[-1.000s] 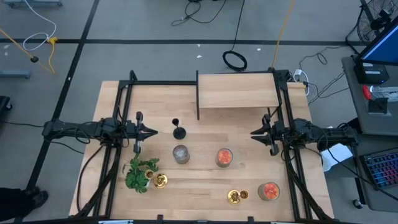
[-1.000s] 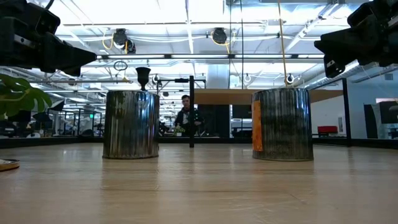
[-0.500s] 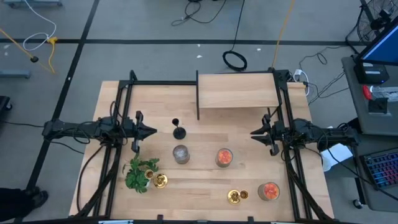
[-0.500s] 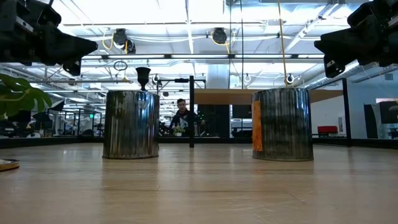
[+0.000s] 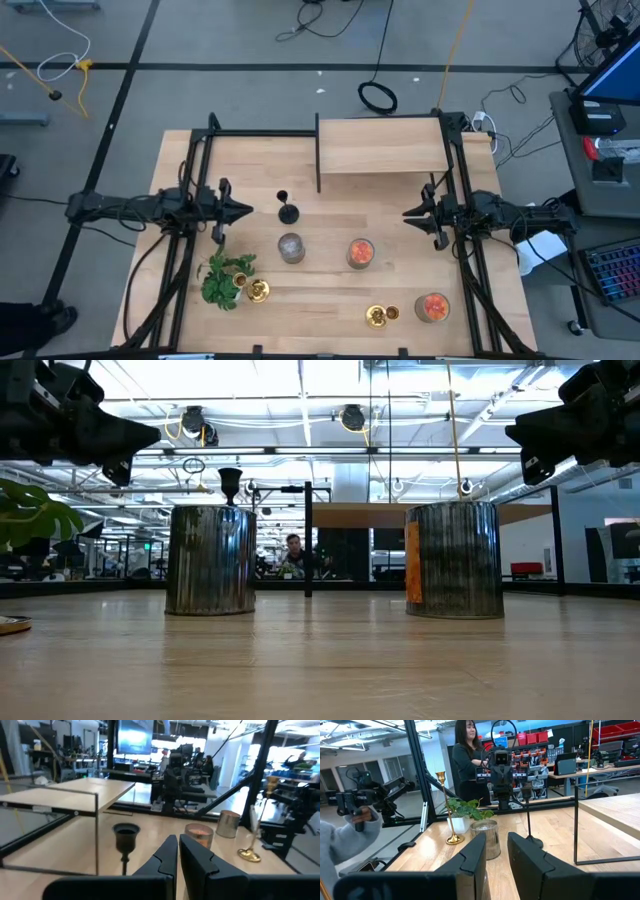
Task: Pick & Place candle stick holders
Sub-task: Put the black candle holder on the shelf
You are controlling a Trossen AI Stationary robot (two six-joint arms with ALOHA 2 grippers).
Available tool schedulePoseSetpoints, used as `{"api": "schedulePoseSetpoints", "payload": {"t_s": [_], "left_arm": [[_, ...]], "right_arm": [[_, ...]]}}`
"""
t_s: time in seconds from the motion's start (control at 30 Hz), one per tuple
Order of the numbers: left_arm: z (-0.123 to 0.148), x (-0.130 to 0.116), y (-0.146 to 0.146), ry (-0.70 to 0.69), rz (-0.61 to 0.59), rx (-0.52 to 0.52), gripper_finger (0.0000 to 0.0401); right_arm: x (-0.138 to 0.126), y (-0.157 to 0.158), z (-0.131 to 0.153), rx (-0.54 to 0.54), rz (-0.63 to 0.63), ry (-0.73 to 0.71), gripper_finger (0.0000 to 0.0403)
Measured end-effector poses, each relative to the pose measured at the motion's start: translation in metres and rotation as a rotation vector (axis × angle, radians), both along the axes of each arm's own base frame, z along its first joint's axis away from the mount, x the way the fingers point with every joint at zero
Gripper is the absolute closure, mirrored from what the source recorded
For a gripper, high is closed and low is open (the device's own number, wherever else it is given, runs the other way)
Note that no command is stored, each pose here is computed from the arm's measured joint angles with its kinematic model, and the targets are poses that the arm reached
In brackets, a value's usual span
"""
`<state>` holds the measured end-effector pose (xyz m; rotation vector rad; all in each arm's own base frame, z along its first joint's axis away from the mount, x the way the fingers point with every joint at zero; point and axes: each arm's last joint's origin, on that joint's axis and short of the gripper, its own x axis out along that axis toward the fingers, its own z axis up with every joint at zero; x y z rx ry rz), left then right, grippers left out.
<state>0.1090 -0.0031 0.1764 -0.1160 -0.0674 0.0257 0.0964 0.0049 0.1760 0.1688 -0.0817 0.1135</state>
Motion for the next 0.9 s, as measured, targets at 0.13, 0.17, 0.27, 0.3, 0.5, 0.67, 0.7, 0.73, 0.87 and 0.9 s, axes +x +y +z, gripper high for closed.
{"api": "schedulePoseSetpoints", "payload": {"t_s": [0.13,0.17,0.27,0.3,0.5,0.67,0.7,0.73,0.87,0.9], "left_arm": [[-0.003,0.003,0.001,0.038,0.034,-0.002,0.0373],[-0.004,0.004,0.001,0.04,0.035,-0.002,0.0371],[-0.001,0.005,0.001,0.016,0.036,-0.002,0.035],[0.0,0.006,0.001,0.009,0.036,0.005,0.034],[0.0,0.008,0.001,0.006,0.041,0.048,0.0273],[-0.005,0.012,0.002,0.054,0.083,-0.015,0.0244],[-0.007,0.013,0.002,0.07,0.09,-0.024,0.0243],[-0.008,0.014,0.002,0.085,0.1,-0.029,0.0243],[-0.014,0.018,0.004,0.142,0.157,-0.018,0.0242],[-0.016,0.019,0.004,0.155,0.176,-0.019,0.0242]], "right_arm": [[0.0,0.0,0.0,-0.001,0.0,0.0,0.0328],[0.0,0.0,0.0,-0.012,-0.002,-0.002,0.0328],[0.0,0.0,0.0,-0.11,-0.013,-0.015,0.0328],[0.0,0.0,0.001,-0.149,-0.017,-0.025,0.0328],[-0.002,0.0,0.012,-0.23,-0.036,-0.15,0.0328],[-0.005,0.0,0.022,-0.208,-0.049,-0.253,0.0328],[-0.005,0.0,0.024,-0.213,-0.055,-0.281,0.0328],[-0.006,0.0,0.026,-0.223,-0.061,-0.305,0.0328],[-0.008,0.0,0.032,-0.306,-0.093,-0.374,0.0323],[-0.008,0.0,0.033,-0.324,-0.099,-0.381,0.0319]]}}
